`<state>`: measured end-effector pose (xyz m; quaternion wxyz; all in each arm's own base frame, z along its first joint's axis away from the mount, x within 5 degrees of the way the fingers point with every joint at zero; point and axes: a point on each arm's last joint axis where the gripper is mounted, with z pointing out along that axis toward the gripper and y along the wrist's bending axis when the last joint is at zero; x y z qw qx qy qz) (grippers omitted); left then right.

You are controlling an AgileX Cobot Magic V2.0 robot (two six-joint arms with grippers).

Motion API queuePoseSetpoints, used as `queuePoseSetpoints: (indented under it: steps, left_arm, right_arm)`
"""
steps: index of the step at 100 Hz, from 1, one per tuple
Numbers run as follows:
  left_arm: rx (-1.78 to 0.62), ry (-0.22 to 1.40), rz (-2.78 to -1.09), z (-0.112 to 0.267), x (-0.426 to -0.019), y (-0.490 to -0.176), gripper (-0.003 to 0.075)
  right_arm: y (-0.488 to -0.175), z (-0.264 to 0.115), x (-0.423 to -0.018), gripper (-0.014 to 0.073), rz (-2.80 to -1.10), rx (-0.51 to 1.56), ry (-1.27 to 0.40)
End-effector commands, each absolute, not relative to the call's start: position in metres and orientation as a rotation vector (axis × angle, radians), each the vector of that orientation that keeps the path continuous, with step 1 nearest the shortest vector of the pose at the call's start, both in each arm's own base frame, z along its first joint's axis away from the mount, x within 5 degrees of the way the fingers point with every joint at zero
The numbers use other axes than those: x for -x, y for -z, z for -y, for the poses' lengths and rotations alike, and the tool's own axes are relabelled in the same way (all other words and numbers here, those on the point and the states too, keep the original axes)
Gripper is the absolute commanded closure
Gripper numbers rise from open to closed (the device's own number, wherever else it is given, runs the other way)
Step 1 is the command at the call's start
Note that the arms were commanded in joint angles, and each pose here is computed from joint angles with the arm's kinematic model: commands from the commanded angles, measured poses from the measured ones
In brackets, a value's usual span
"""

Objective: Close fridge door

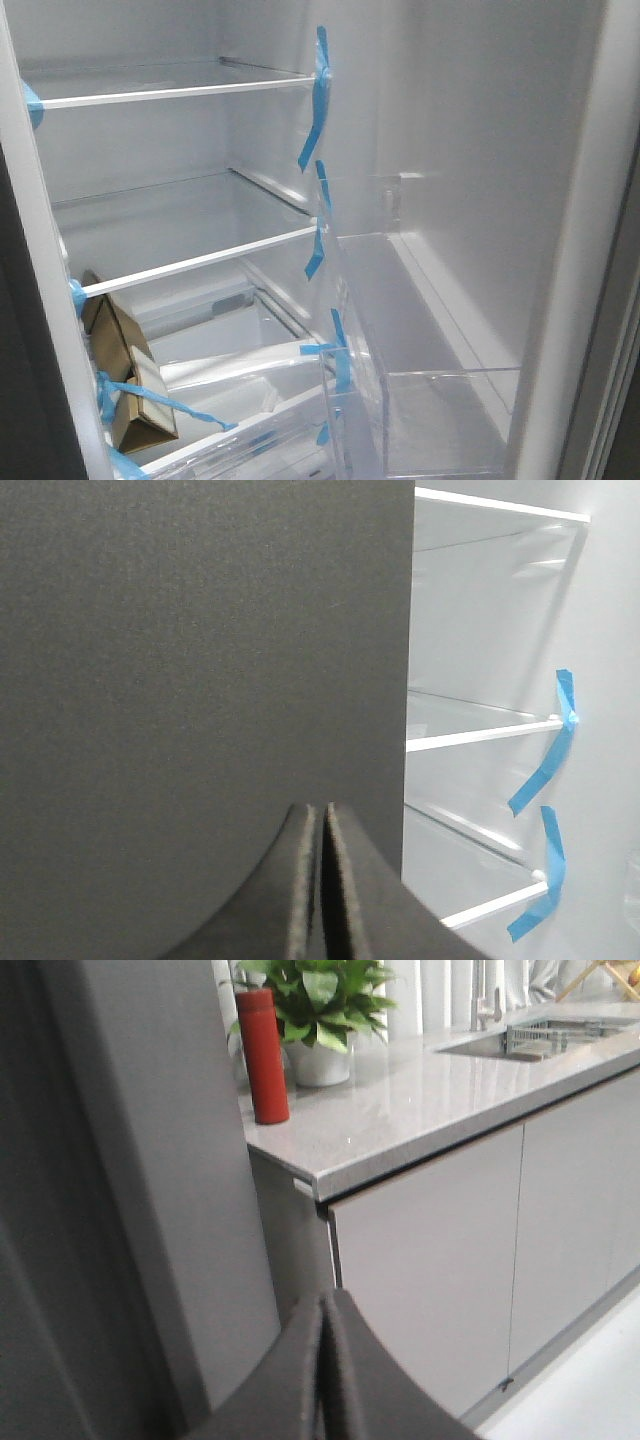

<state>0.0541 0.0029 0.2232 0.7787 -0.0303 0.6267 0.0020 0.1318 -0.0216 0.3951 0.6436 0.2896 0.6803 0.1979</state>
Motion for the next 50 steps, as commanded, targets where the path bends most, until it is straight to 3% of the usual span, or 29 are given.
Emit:
queuePoseSetpoints:
  steps: [1,18,50]
  left_arm:
    - [0.066,0.006,-1.299,-0.003,-0.053,-0.219,0.0740]
    - [0.066,0.006,-1.299,-0.003,-0.053,-0.219,0.0740]
    - [0.066,0.006,-1.299,-0.003,-0.053,-0.219,0.0740]
  right_arm:
    - [-0.415,0.030,-0.135,0.0641,-1.371,-0.706,-0.482]
    - [-0.410,0.039,-0.154,0.0641,-1.299,-0.878,-0.639]
    - [-0.387,0.040,-0.190,0.0641,-1.362,-1.100,-0.912]
